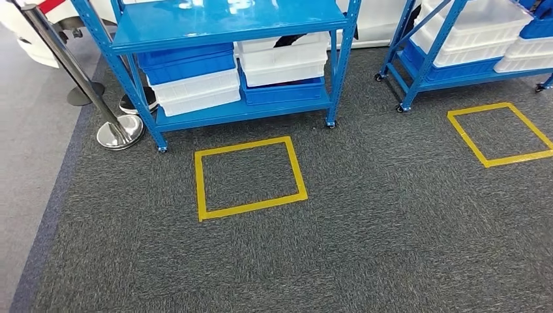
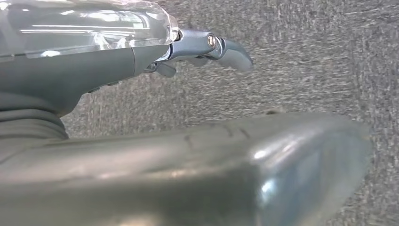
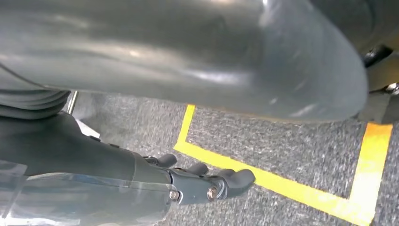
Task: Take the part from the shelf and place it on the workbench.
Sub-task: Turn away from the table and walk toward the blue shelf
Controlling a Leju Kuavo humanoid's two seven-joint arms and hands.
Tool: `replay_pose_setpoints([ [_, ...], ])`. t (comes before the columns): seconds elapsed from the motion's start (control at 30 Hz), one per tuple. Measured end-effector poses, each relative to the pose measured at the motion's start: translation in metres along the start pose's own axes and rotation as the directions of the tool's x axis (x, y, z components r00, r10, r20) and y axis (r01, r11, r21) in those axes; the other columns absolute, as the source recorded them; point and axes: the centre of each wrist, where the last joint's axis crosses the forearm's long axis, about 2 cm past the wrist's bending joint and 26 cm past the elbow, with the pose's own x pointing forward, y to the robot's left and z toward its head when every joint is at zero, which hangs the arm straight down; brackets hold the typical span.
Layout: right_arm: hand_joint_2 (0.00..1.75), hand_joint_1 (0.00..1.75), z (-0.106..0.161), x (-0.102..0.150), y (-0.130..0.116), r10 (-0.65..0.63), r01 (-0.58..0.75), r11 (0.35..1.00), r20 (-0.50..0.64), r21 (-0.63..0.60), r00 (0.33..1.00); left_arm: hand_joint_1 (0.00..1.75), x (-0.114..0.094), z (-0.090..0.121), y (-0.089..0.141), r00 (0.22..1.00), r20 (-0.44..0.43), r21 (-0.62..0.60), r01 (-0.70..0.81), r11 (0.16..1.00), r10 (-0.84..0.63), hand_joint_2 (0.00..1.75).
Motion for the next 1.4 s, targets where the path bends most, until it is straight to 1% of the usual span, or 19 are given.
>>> replay_pose_setpoints([
  [0.27, 0.00, 0.00, 0.000, -0.002, 0.001, 0.000, 0.000, 1.000, -0.007, 0.003, 1.000, 0.00, 0.002, -0.001, -0.001, 1.000, 0.002, -0.001, 0.000, 1.000, 0.000, 0.00],
  [0.4, 0.00, 0.00, 0.001, 0.000, 0.002, -0.035, 0.035, 0.999, -0.027, 0.001, 0.999, 0.00, -0.007, 0.009, -0.021, 0.997, -0.019, 0.005, 0.070, 0.998, -0.069, 0.00],
  [0.5, 0.00, 0.00, 0.000, 0.004, 0.002, -0.046, 0.046, 0.999, -0.017, 0.005, 0.999, 0.00, -0.016, 0.017, -0.034, 0.997, -0.016, -0.003, 0.072, 0.997, -0.072, 0.00],
  [0.63, 0.00, 0.00, 0.000, 0.002, 0.001, -0.044, 0.044, 0.999, -0.019, 0.012, 0.999, 0.00, -0.020, 0.023, -0.046, 0.997, -0.033, -0.018, 0.065, 0.998, -0.065, 0.00],
  [0.83, 0.00, 0.00, -0.001, -0.007, -0.002, -0.050, 0.050, 0.999, -0.026, 0.014, 0.998, 0.00, -0.023, 0.029, -0.055, 0.995, -0.062, -0.031, 0.083, 0.996, -0.085, 0.00],
  [1.1, 0.00, 0.00, -0.001, -0.014, -0.004, -0.085, 0.085, 0.996, -0.021, 0.018, 0.996, 0.00, -0.017, 0.027, -0.060, 0.995, -0.062, -0.054, 0.079, 0.995, -0.082, 0.00],
  [1.4, 0.00, 0.00, -0.001, -0.019, -0.004, -0.116, 0.116, 0.993, -0.031, 0.026, 0.993, 0.00, -0.019, 0.026, -0.054, 0.991, -0.081, -0.055, 0.105, 0.993, -0.110, 0.00],
])
